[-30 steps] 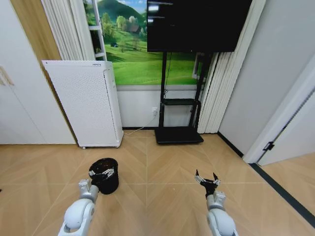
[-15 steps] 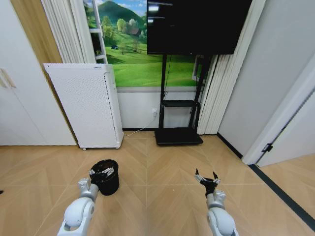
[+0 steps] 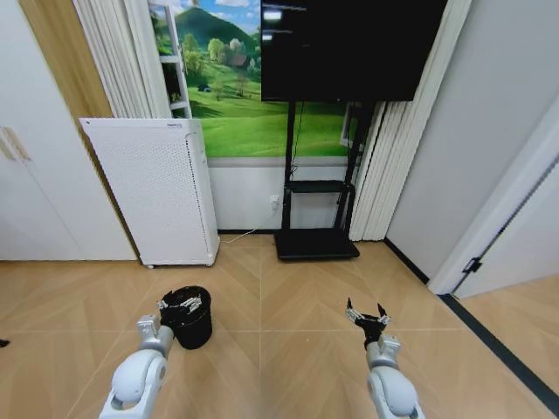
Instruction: Pick up the trash bin and place the garbage on the floor into it.
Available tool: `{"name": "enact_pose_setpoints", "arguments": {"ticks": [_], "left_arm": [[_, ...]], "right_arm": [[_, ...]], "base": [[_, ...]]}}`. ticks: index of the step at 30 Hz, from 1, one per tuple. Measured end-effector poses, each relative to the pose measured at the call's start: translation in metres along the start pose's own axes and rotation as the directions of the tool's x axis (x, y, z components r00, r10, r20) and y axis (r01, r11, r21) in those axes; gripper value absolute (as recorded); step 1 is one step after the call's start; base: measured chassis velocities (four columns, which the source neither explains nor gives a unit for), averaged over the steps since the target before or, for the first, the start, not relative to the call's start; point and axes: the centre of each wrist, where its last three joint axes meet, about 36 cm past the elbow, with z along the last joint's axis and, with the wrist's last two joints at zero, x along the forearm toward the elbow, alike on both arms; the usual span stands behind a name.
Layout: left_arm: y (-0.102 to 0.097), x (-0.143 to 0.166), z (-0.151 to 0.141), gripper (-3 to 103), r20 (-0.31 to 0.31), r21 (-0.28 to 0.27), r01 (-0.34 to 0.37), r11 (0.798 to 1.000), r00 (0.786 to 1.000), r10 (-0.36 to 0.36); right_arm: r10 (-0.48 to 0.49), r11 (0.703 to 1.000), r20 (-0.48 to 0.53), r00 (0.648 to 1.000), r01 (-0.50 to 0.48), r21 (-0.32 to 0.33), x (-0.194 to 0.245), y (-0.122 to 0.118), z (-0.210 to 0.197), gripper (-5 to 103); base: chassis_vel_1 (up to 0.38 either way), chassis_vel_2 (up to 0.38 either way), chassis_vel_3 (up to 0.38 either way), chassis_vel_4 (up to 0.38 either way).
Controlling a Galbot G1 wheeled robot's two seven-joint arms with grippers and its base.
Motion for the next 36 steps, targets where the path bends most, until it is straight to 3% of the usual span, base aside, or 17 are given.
{"name": "enact_pose_setpoints", "arguments": {"ticks": [36], "left_arm": [[0.0056,0.0001,-0.0074,100,0.008,0.017,0.002,1.000,1.000,-0.002]], "right_arm": [[0.000,1.000,-0.014,1.000,0.000,0.014,0.0002,-0.0063,0.0001,100]], "base": [[0.000,0.000,0.000,0.000]]}}
